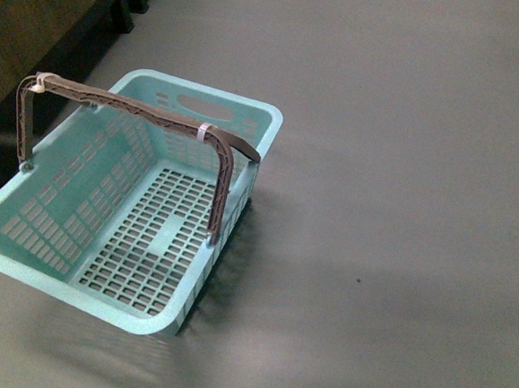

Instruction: Pick lemon and mango into basket

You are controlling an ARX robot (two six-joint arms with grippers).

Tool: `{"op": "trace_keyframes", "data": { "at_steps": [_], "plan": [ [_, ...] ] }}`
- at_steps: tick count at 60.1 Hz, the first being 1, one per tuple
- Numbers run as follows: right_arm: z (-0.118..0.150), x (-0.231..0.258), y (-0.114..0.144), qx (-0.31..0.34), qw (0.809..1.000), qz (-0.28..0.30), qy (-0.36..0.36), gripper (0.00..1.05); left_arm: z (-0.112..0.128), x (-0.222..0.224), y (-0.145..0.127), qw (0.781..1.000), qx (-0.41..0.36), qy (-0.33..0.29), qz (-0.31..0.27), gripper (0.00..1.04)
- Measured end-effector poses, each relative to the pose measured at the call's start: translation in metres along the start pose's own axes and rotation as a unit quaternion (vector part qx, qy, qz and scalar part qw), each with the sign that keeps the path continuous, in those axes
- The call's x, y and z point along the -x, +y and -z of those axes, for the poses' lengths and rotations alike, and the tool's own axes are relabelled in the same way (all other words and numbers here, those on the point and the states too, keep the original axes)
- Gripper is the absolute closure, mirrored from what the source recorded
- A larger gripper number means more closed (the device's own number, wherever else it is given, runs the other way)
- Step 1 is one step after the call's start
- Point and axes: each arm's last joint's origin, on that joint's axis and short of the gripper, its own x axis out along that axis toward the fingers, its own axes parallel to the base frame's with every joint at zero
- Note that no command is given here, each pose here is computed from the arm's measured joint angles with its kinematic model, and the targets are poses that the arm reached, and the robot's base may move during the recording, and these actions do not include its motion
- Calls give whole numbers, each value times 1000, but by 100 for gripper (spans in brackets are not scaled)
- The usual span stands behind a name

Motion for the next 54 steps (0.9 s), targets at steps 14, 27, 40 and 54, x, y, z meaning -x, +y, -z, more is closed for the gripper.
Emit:
{"op": "trace_keyframes", "data": {
  "at_steps": [14, 27, 40, 54],
  "plan": [
    [0, 0, 0, 0, 1000, 0, 0, 9, 8, -1, 3, 975, 79, 174, -116, 7],
    [0, 0, 0, 0, 1000, 0, 0, 9, 8, -28, 21, 948, 246, 171, -112, 7],
    [0, 0, 0, 0, 1000, 0, 0, 9, 15, -98, 26, 888, 416, 182, -70, 7],
    [0, 0, 0, 0, 1000, 0, 0, 9, 69, -180, -2, 798, 536, 255, -105, 7]
  ]
}}
